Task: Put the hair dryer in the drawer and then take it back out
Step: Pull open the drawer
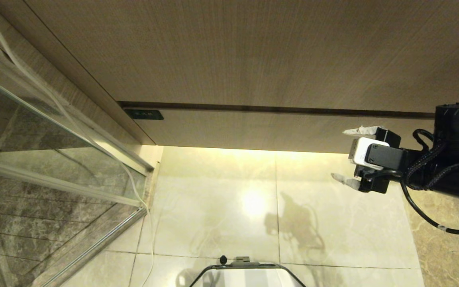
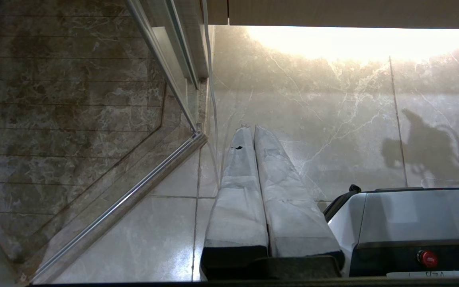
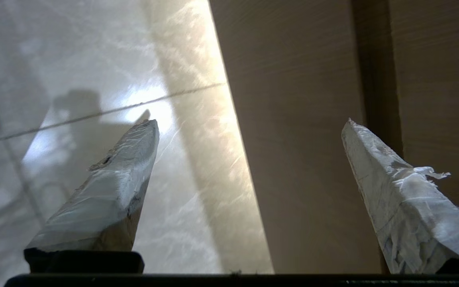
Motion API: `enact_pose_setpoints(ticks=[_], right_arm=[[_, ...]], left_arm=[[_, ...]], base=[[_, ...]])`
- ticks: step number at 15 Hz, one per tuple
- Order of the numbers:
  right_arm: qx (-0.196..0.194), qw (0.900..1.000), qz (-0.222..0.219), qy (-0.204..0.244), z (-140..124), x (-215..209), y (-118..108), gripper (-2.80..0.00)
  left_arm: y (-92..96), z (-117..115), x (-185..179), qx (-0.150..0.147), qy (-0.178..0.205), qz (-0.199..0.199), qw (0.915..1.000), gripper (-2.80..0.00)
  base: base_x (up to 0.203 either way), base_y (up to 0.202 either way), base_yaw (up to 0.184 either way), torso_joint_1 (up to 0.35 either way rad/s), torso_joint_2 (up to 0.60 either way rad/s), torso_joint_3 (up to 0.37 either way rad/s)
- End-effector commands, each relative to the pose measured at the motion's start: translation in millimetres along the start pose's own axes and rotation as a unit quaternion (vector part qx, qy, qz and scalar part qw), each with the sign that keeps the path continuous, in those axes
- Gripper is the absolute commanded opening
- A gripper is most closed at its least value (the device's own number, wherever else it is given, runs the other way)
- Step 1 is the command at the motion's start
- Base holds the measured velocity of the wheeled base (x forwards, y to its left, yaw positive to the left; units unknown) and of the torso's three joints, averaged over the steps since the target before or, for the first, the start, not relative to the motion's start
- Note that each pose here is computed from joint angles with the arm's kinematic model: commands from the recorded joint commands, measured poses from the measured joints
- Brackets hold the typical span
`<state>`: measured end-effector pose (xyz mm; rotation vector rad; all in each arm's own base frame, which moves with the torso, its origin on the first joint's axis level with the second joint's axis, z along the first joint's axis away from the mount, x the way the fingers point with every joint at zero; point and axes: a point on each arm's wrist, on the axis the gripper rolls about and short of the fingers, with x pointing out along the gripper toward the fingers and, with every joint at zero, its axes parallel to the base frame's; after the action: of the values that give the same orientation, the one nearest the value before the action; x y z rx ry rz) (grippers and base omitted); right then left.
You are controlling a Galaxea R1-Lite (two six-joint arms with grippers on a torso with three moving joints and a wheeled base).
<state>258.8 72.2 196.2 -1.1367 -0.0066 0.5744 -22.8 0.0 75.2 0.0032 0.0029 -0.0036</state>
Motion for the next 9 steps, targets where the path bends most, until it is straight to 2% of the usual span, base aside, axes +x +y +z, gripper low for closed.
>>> enact_pose_setpoints(ticks=[1,5,9], right_arm=[[-0.012,1.000,0.003,-0.010,-20,21,0,0.00],[-0.034,0.999,-0.005,-0.028,-38,37,-13,0.00],[-0.048,0.997,-0.048,-0.043,-43,56,-24,0.00]], left_arm=[[0.0,0,0,0.000,0.001,0.000,1.0000,-2.80],[0.0,0,0,0.000,0.001,0.000,1.0000,-2.80],[0.0,0,0,0.000,0.001,0.000,1.0000,-2.80]], base=[[0.000,0.000,0.000,0.000,0.00,0.000],[0.000,0.000,0.000,0.000,0.00,0.000],[0.000,0.000,0.000,0.000,0.00,0.000]])
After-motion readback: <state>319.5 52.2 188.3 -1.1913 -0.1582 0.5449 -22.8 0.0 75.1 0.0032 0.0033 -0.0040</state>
